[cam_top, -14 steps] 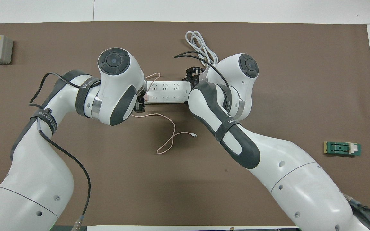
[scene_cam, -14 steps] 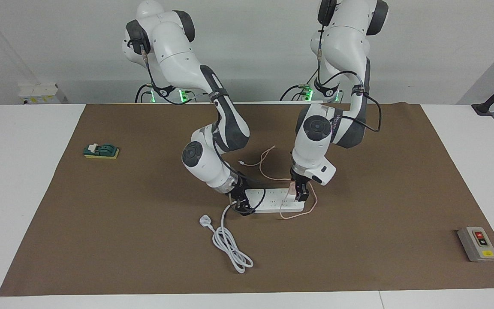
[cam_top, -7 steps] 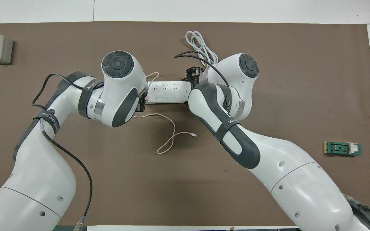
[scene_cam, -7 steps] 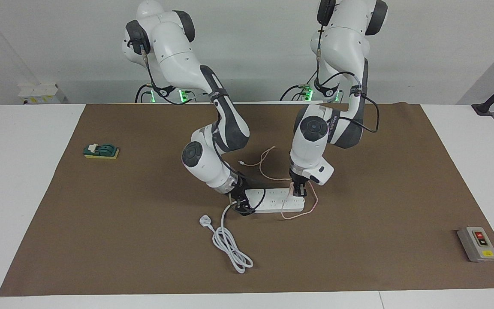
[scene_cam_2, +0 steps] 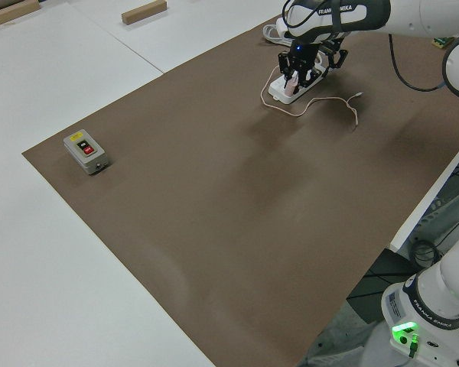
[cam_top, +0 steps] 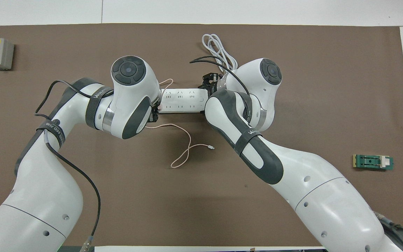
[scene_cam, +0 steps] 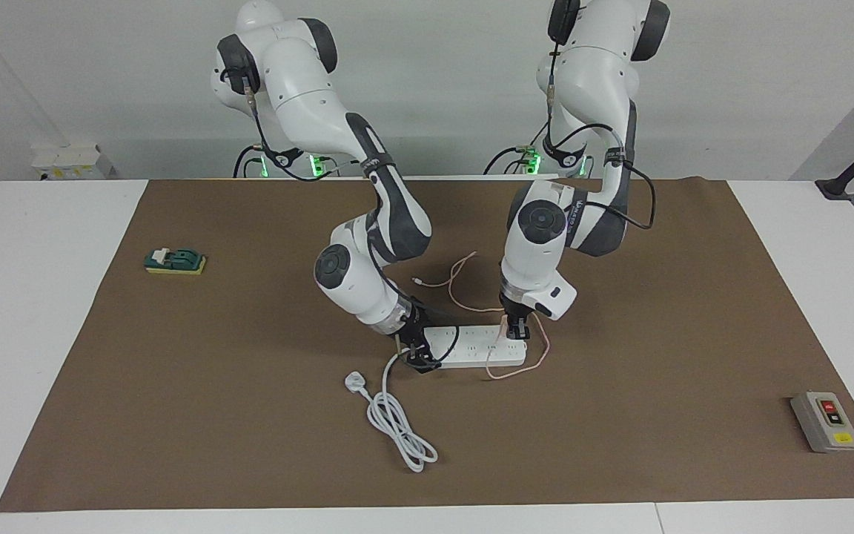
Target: Unplug charger and place it aside
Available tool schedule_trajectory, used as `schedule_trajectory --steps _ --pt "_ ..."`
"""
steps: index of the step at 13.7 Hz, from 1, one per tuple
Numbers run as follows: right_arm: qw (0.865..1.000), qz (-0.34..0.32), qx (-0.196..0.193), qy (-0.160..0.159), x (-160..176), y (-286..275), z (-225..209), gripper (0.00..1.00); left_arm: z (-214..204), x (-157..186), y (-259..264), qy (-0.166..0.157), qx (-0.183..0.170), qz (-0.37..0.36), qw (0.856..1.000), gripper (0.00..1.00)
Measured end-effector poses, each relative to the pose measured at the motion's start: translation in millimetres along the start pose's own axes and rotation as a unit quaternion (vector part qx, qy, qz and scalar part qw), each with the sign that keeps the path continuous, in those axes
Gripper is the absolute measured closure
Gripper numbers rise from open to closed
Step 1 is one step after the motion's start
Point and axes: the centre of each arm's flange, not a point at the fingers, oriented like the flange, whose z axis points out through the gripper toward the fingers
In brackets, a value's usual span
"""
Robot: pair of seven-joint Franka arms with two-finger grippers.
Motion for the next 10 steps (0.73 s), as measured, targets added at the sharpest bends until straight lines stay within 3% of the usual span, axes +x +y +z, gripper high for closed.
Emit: schedule_trajectory --steps 10 --pt "1.0 0.0 0.0 0.0 -0.1 0.0 0.0 0.07 0.2 -0.5 -0.4 0.002 0.0 0.004 1.0 0.68"
